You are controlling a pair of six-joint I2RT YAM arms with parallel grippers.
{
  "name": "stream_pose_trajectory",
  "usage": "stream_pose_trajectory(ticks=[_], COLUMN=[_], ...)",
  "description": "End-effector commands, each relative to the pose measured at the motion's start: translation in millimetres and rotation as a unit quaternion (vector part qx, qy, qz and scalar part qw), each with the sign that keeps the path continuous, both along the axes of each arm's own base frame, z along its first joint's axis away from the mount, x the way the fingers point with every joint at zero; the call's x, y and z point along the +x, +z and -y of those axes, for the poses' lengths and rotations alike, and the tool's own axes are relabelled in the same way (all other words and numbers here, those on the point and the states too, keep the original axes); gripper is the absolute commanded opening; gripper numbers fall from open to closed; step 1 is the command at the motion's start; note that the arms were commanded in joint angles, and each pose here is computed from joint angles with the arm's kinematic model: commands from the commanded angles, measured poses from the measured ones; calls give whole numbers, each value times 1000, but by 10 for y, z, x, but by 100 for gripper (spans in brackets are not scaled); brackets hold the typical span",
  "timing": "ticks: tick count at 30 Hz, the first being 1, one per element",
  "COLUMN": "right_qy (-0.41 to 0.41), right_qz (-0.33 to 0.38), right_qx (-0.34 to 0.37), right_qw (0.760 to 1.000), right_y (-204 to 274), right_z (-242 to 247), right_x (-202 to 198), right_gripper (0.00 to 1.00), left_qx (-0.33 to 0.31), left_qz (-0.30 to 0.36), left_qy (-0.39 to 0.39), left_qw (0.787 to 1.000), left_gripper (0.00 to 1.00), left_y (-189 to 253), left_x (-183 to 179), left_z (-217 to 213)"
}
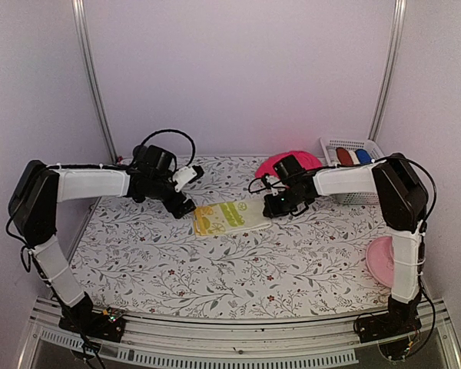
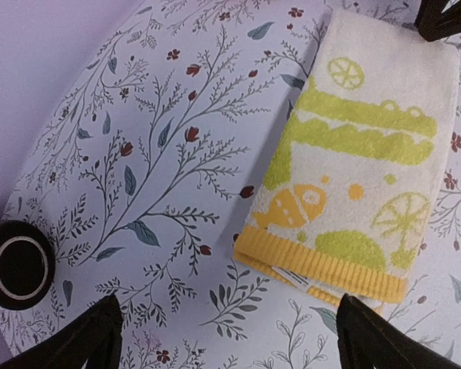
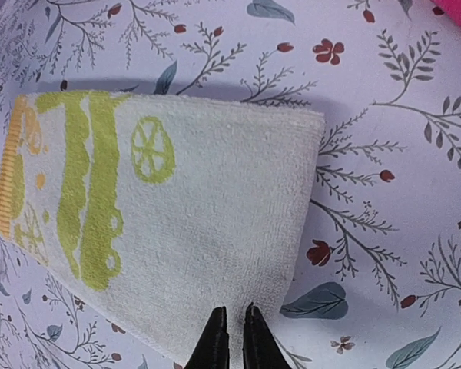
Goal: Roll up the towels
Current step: Rotate the towel at the center of the board.
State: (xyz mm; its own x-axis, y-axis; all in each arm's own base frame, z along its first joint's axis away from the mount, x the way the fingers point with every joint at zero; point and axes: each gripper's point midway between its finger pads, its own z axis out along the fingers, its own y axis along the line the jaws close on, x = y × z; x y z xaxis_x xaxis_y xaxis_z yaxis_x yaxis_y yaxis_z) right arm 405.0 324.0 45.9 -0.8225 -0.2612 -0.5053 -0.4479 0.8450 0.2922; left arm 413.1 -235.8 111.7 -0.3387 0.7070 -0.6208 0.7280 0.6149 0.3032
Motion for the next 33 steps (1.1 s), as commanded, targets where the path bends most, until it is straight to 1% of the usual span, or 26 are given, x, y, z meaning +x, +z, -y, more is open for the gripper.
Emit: stream_pose_trajectory(ticks=[1, 8, 11, 14, 19, 21, 23, 25, 27, 30, 33], right_qy=[11, 32, 51, 86, 178, 211, 240, 252, 245, 206, 159], right_qz=[-7, -16, -30, -54, -93, -96, -87, -62, -20, 47, 90], right_qx=[-47, -108, -130, -136, -83, -54, -23, 6, 24, 22, 20], right_qw=[999, 993, 990, 985, 976, 971, 967, 966, 969, 977, 983], right_y=[-242, -430, -474, -537, -497, -364, -133, 179, 480, 764, 835], right_z=[-21, -103, -179, -367, -963, -1232, -1476, -1642, -1733, -1767, -1771], right_x=[-89, -284, -486, -788, -1402, -1603, -1750, -1746, -1608, -1201, -761], right_gripper=[6, 4, 3, 3, 3, 3, 3, 3, 4, 6, 6], left_qx=[1, -13, -18, -19, -26, -29, -28, -29, -32, -36, -35], left_qz=[-6, -12, -8, -3, 10, 13, 13, 14, 16, 17, 14], left_qy=[17, 54, 65, 71, 80, 85, 89, 92, 95, 98, 97], left_qw=[1000, 998, 998, 997, 996, 996, 996, 995, 995, 994, 995], left_gripper=[97, 97, 97, 97, 97, 97, 97, 97, 97, 97, 97], left_y=[-44, -63, -27, 10, 109, 137, 144, 157, 181, 194, 154], left_x=[-38, 17, 41, 62, 97, 117, 123, 129, 134, 137, 118], left_z=[-280, -673, -788, -855, -948, -987, -1014, -1042, -1066, -1094, -1118])
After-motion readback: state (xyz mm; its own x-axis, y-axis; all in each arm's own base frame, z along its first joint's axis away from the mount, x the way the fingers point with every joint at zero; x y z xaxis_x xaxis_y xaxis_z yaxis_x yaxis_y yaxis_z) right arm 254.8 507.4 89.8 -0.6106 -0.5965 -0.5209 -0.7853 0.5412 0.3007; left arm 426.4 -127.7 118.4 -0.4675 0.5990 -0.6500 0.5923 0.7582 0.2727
